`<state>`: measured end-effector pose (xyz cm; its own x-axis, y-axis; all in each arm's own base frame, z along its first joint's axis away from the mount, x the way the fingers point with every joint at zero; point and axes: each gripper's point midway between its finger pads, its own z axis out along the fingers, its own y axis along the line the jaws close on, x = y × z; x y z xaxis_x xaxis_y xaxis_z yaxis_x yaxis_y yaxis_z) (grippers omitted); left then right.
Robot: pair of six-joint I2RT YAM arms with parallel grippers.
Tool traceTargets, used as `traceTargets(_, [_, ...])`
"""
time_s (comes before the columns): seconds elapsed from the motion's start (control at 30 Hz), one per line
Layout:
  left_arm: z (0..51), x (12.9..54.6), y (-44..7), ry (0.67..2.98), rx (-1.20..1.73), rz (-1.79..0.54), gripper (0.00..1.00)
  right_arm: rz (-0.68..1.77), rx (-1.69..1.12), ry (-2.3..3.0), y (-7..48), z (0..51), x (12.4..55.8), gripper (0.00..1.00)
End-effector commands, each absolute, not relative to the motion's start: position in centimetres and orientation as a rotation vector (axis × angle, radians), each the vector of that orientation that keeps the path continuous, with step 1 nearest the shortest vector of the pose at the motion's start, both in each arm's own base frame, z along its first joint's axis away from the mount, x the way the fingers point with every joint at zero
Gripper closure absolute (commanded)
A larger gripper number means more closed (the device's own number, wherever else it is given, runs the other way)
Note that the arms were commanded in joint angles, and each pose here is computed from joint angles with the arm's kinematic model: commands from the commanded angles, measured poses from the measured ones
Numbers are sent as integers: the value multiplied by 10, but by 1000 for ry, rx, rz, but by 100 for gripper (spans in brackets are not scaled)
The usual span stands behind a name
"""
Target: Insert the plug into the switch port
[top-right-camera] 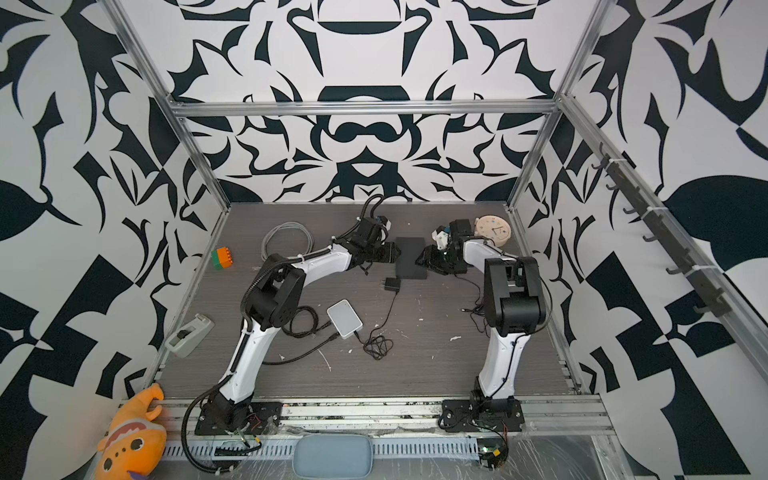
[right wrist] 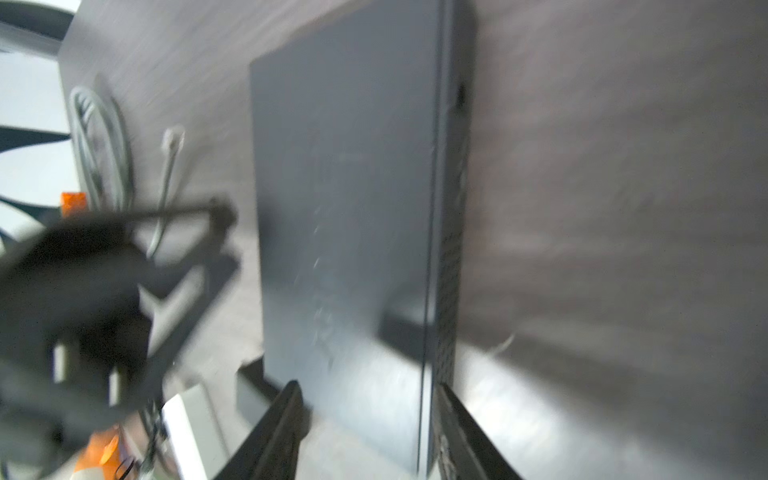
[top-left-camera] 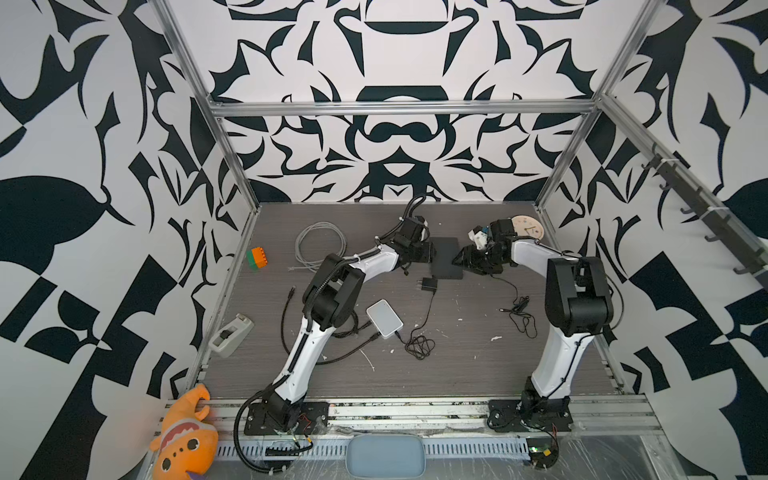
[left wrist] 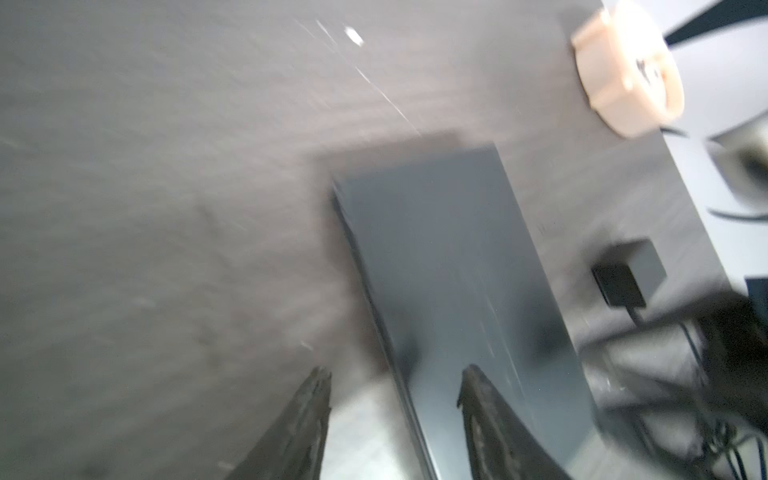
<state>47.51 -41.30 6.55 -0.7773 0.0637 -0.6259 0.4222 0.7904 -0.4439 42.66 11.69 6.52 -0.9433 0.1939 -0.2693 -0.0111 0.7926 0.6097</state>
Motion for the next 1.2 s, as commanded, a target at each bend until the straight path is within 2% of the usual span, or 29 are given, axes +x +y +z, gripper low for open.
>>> traceTargets(0.0, [63, 474, -413, 2393, 406, -788, 47, 802, 146, 2601, 95, 92, 435, 44])
traceTargets(0.1, [63, 467, -407, 2401, 430, -764, 48, 643, 161, 2630, 73, 108, 424, 44])
traceTargets(0.23, [79, 460, -389, 2377, 449, -673, 47, 330, 409, 2630, 30, 112, 395, 43])
traceTargets(0.3, [90, 453, -387, 2353, 508, -652, 47, 239, 438, 2654, 19, 106, 373, 43])
traceTargets(0.43, [106, 421, -401, 2294, 736, -629, 47, 151, 373, 2727, 11, 90, 336, 46])
traceTargets(0.57, [110, 409, -398, 2299, 748, -625, 47, -26, 362, 2836, -8, 70, 316, 49])
traceTargets(0.67, [117, 403, -393, 2287, 750, -630, 47, -17, 331, 2864, -5, 62, 309, 50])
traceTargets(0.9, [129, 396, -380, 2267, 741, -617, 46, 51, -56, 2817, 8, 87, 322, 48])
traceTargets(0.97, [130, 395, -378, 2270, 733, -625, 46, 111, -310, 2850, 20, 91, 323, 49])
traceTargets(1.07, [132, 395, -375, 2275, 727, -629, 46, 50, -679, 2880, 15, 85, 313, 49])
traceTargets(1.17, [136, 396, -376, 2277, 722, -652, 46, -12, -824, 2880, 7, 83, 306, 49])
